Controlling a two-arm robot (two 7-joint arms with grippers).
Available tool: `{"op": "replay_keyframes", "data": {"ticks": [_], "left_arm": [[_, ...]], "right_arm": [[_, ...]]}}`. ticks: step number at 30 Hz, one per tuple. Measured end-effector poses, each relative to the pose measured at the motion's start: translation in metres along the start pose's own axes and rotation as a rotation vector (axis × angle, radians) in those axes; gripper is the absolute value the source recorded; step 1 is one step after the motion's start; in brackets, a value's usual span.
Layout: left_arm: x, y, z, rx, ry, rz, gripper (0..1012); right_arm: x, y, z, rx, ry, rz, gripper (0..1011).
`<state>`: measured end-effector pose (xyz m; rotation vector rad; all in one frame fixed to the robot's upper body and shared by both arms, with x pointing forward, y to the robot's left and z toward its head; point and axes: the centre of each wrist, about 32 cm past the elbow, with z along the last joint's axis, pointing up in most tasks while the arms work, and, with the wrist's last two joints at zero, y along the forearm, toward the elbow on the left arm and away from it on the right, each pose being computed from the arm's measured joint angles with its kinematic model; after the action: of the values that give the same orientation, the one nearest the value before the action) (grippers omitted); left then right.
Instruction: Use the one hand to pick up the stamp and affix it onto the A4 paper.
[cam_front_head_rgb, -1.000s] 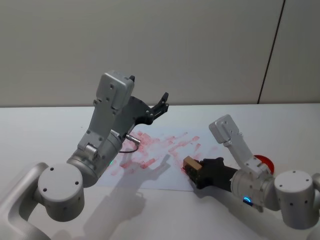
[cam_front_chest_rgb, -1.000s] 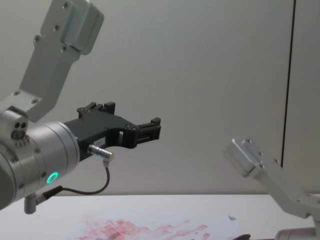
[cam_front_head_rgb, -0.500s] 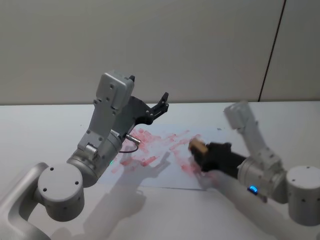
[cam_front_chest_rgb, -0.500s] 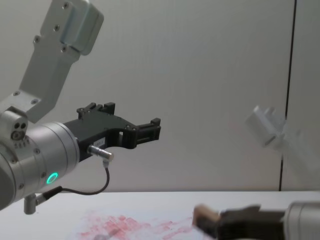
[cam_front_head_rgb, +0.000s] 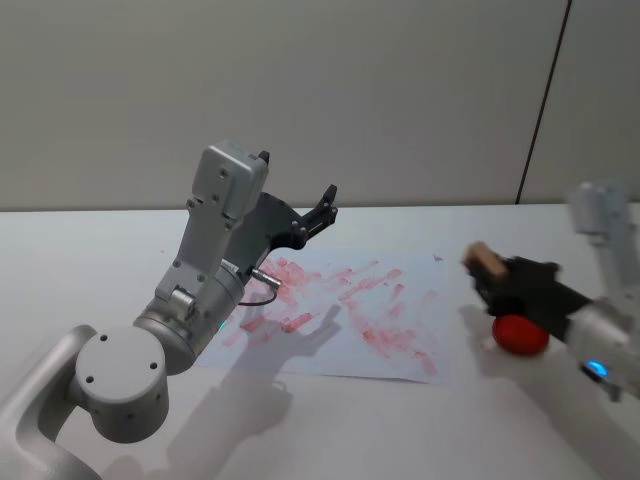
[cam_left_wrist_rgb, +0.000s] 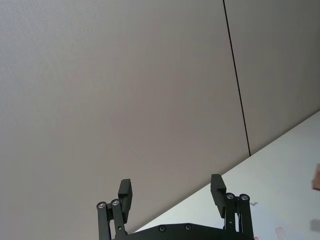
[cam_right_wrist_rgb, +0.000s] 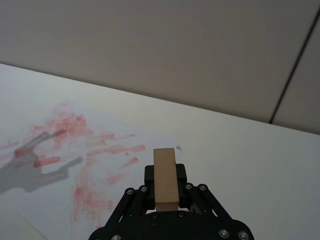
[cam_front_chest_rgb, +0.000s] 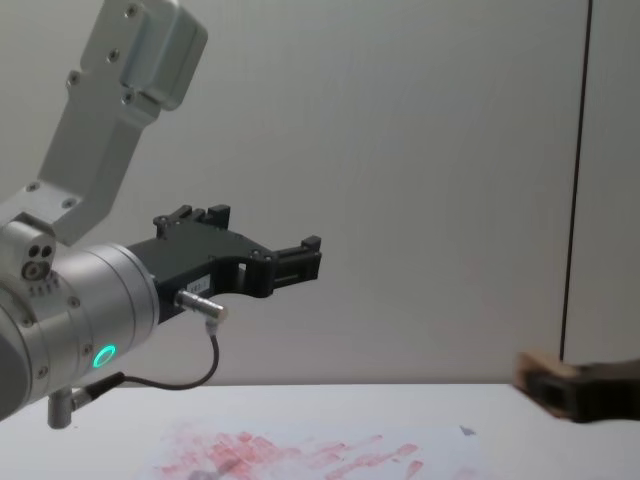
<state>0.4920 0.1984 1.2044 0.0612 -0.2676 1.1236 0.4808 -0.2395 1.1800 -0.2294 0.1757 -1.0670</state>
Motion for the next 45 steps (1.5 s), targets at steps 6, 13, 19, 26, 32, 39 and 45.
{"op": "replay_keyframes", "data": {"ticks": [6,13,19,26,32,39,45], "left_arm": [[0.0,0.0,0.0,0.0,0.0,0.0,1001],[0.0,0.0,0.0,0.0,0.0,0.0,1001],[0.0,0.0,0.0,0.0,0.0,0.0,1002],[0.0,0.0,0.0,0.0,0.0,0.0,1001],[0.0,0.0,0.0,0.0,0.0,0.0,1001],[0.0,0.0,0.0,0.0,0.0,0.0,1002],[0.0,0.0,0.0,0.0,0.0,0.0,1001]], "right_arm": [[0.016,-0.027,-0.007,-0.044,0.005,-0.07,220],[0.028,-0.04,-0.01,-0.085,-0.007,-0.112,220],[0.035,-0.039,-0.012,-0.116,-0.023,-0.124,221],[0.039,-0.03,-0.014,-0.145,-0.038,-0.112,220],[0.037,-0.021,-0.017,-0.173,-0.042,-0.095,220],[0.035,-0.013,-0.021,-0.2,-0.04,-0.078,220],[0.032,-0.008,-0.023,-0.217,-0.037,-0.07,220]]}}
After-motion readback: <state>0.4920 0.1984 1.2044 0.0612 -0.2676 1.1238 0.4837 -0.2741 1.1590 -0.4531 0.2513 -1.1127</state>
